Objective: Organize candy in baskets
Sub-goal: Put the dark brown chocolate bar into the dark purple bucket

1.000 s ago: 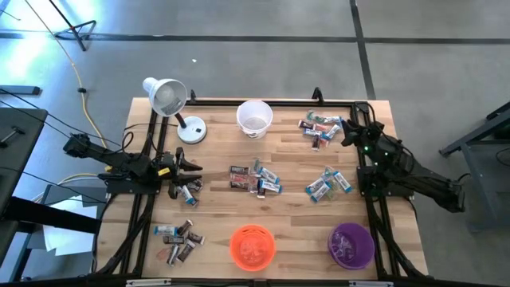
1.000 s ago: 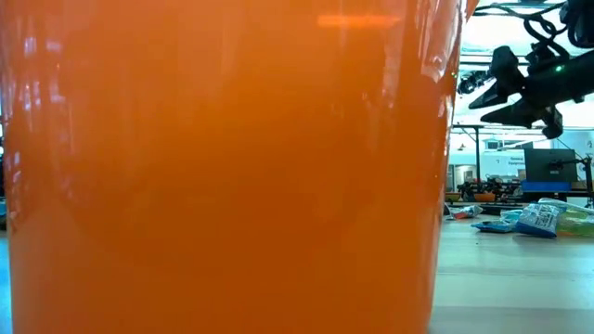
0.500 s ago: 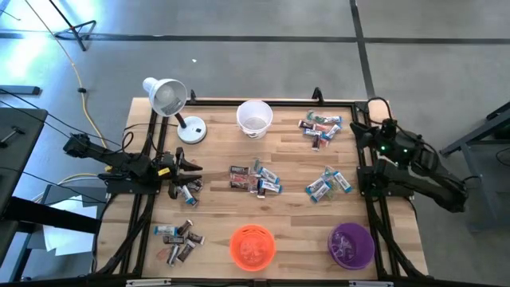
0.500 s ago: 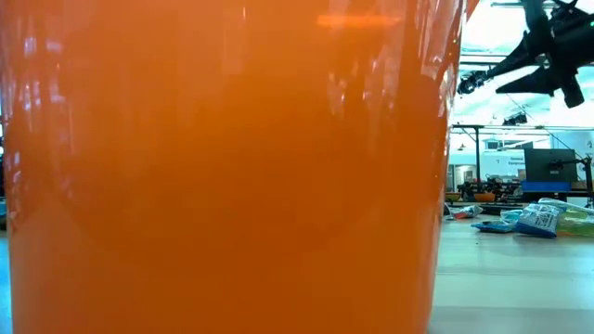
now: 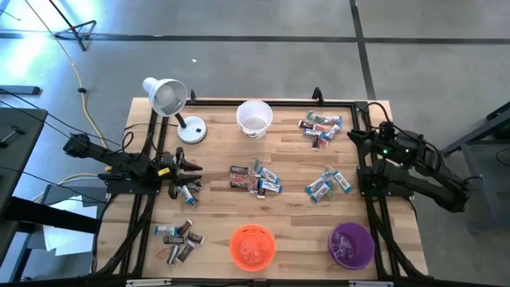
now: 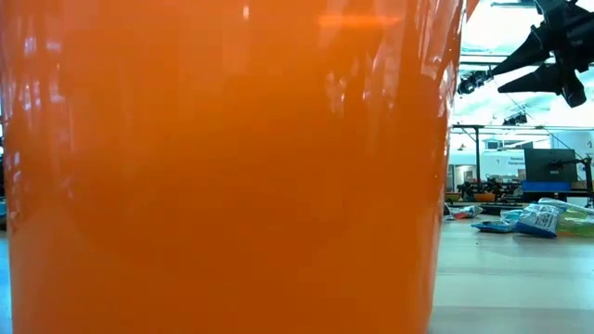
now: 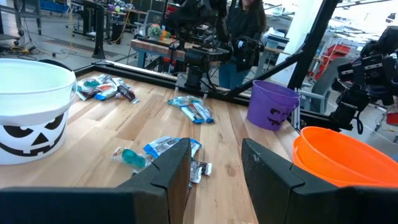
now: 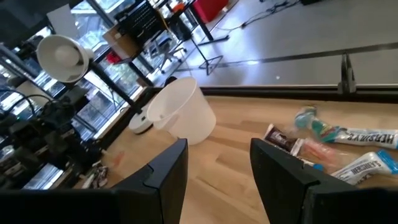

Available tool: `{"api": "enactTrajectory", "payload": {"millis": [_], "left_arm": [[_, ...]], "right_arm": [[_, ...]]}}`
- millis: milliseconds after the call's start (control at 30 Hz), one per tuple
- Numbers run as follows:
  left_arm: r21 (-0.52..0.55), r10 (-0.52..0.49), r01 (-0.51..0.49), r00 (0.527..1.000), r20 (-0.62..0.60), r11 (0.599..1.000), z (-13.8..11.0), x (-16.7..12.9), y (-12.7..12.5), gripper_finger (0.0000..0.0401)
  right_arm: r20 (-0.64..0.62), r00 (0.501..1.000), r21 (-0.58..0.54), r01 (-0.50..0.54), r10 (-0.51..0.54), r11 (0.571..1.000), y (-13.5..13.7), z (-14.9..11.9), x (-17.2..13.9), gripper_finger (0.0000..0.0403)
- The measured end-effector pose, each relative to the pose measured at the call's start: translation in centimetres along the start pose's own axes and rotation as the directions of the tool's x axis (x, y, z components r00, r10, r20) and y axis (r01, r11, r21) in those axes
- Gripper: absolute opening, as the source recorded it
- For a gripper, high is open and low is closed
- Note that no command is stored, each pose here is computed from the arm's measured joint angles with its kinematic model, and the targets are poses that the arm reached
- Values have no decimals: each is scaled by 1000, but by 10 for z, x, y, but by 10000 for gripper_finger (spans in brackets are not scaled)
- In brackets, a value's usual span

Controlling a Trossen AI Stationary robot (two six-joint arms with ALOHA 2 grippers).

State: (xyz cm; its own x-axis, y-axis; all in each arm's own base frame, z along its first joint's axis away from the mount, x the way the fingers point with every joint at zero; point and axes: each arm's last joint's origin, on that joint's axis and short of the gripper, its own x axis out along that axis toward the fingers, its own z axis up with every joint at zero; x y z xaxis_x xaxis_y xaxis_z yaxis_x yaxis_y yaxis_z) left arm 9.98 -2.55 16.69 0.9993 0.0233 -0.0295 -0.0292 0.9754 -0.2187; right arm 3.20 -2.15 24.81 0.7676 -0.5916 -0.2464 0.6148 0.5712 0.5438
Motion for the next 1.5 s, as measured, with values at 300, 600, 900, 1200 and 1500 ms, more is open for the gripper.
{"api": "enactTrajectory", "payload": {"millis": [300, 600, 900, 1200, 1500], "left_arm": [[0, 0, 0, 1000, 0, 1000, 0, 0, 0, 130], [0, 0, 0, 1000, 0, 1000, 0, 0, 0, 130], [0, 0, 0, 1000, 0, 1000, 0, 0, 0, 130], [0, 0, 0, 1000, 0, 1000, 0, 0, 0, 130], [0, 0, 0, 1000, 0, 1000, 0, 0, 0, 130]], "right_arm": [[-1, 1000, -4, -1, 1, 1000, 0, 0, 0, 169], [5, 1000, -1, 6, -6, 1000, 0, 0, 0, 169], [31, 999, 56, 39, -40, 998, -1, 1, 0, 169], [-1, 998, 68, 60, -60, 996, 7, 5, 16, 169], [33, 999, -58, 42, -40, 997, 47, 58, 16, 169]]}}
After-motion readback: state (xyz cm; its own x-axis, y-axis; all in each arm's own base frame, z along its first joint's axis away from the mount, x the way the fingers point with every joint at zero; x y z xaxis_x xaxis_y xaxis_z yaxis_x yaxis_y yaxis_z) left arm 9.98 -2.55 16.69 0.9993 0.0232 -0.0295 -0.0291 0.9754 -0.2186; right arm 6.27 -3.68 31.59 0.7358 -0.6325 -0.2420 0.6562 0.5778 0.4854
